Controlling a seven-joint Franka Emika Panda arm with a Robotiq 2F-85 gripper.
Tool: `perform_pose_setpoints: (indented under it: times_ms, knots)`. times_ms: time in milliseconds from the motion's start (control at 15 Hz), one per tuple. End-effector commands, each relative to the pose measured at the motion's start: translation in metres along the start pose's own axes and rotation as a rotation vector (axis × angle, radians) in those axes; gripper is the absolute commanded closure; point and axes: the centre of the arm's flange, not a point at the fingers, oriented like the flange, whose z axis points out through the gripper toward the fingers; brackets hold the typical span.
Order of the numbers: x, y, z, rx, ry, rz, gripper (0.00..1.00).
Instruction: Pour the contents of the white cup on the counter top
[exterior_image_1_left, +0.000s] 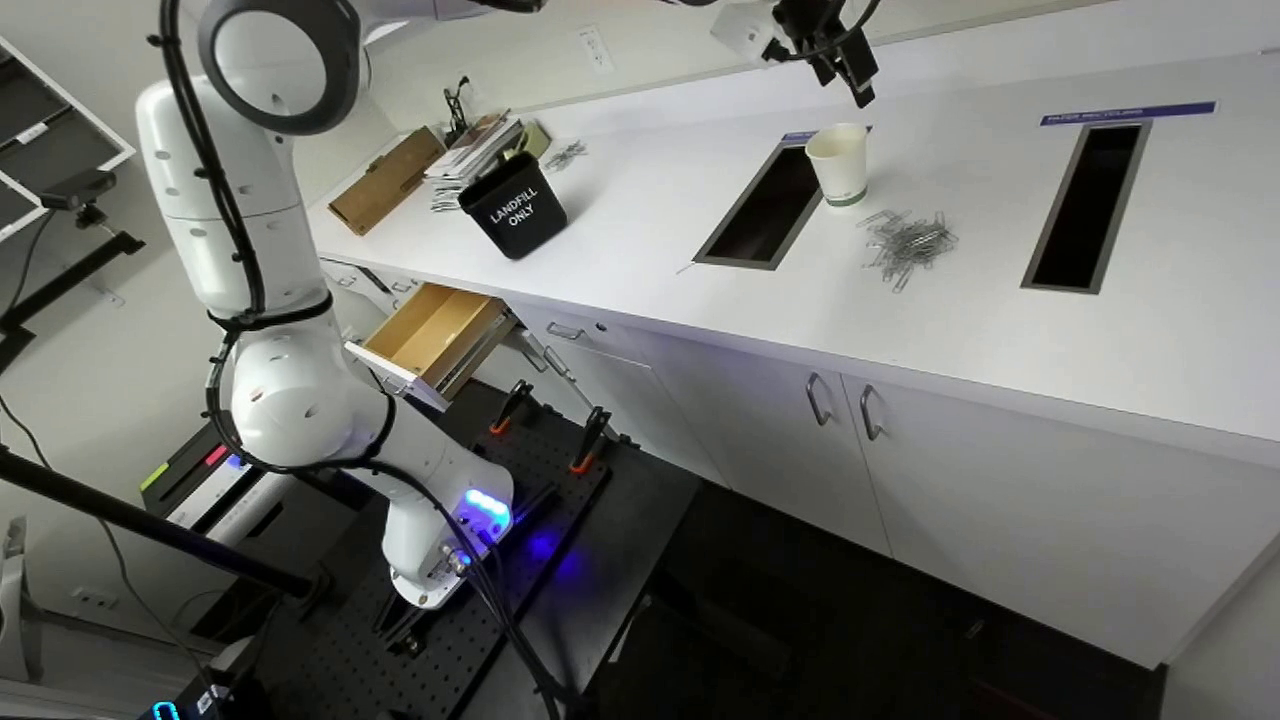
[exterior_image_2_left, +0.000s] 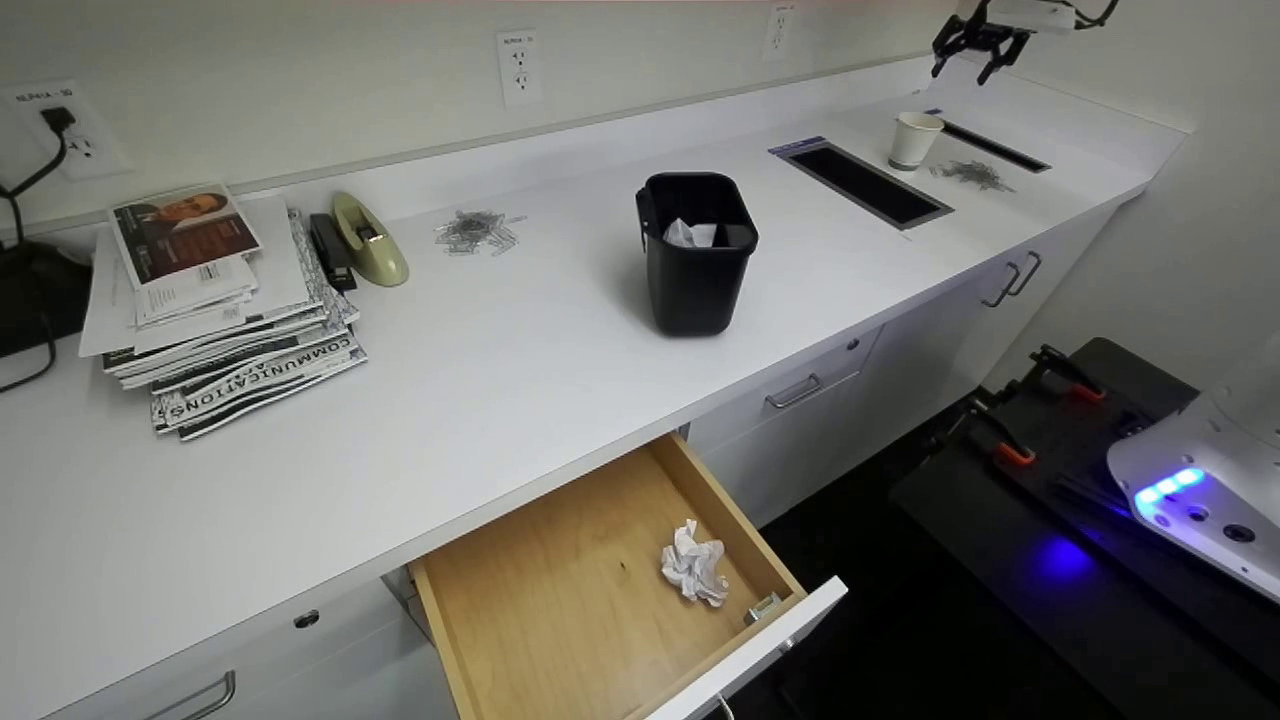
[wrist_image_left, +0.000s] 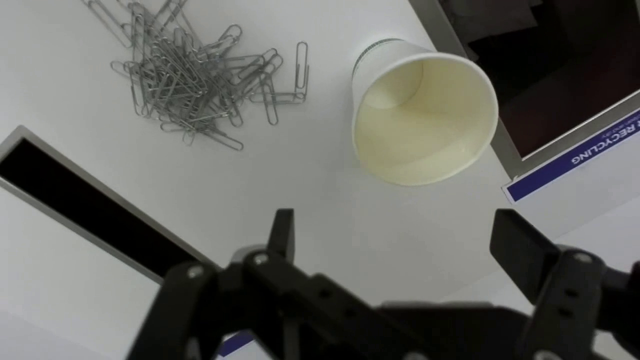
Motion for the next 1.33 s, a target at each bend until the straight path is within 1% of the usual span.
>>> perform_pose_setpoints:
  times_ms: [0, 200, 467, 667, 800, 933, 1267]
  knots:
    - [-0.051, 0.013, -0.051, 0.058, 0.029, -0.033, 0.00]
    - [-0.074, 0.021, -0.081, 0.080, 0.014, -0.057, 0.00]
    - [-0.107, 0.037, -0.116, 0.071, -0.025, -0.085, 0.00]
    - [-0.129, 0.049, -0.138, 0.108, -0.049, -0.122, 0.00]
    - [-0.144, 0.056, -0.150, 0.131, -0.061, -0.143, 0.00]
    - [-0.157, 0.062, -0.160, 0.170, -0.079, -0.168, 0.00]
    - [-0.175, 0.064, -0.173, 0.174, -0.093, -0.168, 0.00]
